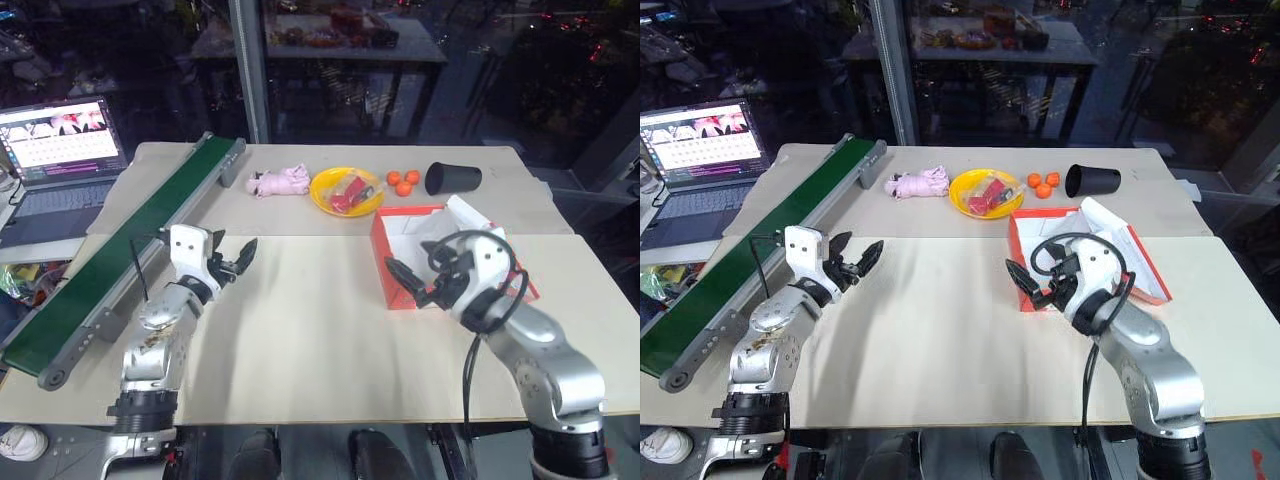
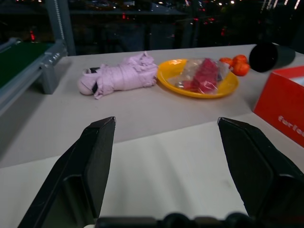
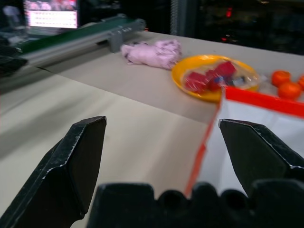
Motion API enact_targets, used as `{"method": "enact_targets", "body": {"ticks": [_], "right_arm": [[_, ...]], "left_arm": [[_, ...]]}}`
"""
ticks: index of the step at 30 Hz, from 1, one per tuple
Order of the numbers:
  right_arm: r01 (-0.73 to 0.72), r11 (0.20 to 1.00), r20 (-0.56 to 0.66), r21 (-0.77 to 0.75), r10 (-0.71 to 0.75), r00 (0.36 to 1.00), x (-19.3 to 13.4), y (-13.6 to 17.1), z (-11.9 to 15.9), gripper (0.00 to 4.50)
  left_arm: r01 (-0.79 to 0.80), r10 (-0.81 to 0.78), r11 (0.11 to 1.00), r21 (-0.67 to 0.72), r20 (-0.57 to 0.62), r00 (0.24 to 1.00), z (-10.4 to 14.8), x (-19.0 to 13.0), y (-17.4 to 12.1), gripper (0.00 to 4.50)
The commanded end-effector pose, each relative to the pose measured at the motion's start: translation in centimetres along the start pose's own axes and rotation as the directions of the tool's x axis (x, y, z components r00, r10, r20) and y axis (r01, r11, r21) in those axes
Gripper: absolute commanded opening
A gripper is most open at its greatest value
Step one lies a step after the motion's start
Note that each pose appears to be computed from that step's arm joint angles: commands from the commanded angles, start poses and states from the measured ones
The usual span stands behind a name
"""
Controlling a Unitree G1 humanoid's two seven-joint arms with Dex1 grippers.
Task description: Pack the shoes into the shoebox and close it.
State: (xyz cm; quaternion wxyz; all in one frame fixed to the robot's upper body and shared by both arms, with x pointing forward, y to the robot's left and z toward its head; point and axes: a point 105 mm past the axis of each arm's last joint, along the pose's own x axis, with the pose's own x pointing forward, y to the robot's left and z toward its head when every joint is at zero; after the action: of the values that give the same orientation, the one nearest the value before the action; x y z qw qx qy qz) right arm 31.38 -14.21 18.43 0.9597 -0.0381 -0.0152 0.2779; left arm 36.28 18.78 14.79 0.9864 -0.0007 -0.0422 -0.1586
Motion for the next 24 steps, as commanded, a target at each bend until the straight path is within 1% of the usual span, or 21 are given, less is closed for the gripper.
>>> {"method": "enact_targets", "body": {"ticks": [1, 5, 11, 15, 21, 24], "right_arm": [[-0.036, 0.999, 0.045, -0.029, 0.037, 0.998, 0.9, 0.2, 2.1, 4.47], [-0.024, 0.999, 0.042, -0.035, 0.026, 0.999, 1.8, -0.6, 2.1, 4.47], [0.002, 0.996, -0.026, -0.084, -0.004, 1.0, 3.6, -1.5, 0.6, 4.47], [-0.001, 0.996, -0.04, -0.091, -0.002, 0.999, 4.1, -1.7, 0.3, 4.47], [-0.038, 0.997, -0.023, -0.063, 0.036, 0.999, 4.9, -0.9, 0.6, 4.47], [-0.103, 0.993, -0.018, -0.057, 0.103, 0.995, 5.4, 0.6, 0.5, 4.47]], "left_arm": [[-0.008, 0.007, 1.0, 0.015, 0.068, 0.998, 2.6, 0.1, -0.1, 3.65], [-0.025, 0.024, 1.0, 0.017, 0.065, 0.998, 2.7, -0.1, -0.2, 3.65], [-0.042, 0.04, 0.999, 0.034, 0.05, 0.998, 2.5, -0.8, -0.2, 3.65], [-0.051, 0.049, 0.998, 0.038, 0.043, 0.998, 2.3, -1.1, -0.1, 3.65], [-0.067, 0.065, 0.997, 0.047, 0.037, 0.997, 2.4, -1.4, 0.1, 3.65], [-0.119, 0.118, 0.992, 0.046, 0.034, 0.992, 2.5, -1.9, 1.6, 3.65]]}}
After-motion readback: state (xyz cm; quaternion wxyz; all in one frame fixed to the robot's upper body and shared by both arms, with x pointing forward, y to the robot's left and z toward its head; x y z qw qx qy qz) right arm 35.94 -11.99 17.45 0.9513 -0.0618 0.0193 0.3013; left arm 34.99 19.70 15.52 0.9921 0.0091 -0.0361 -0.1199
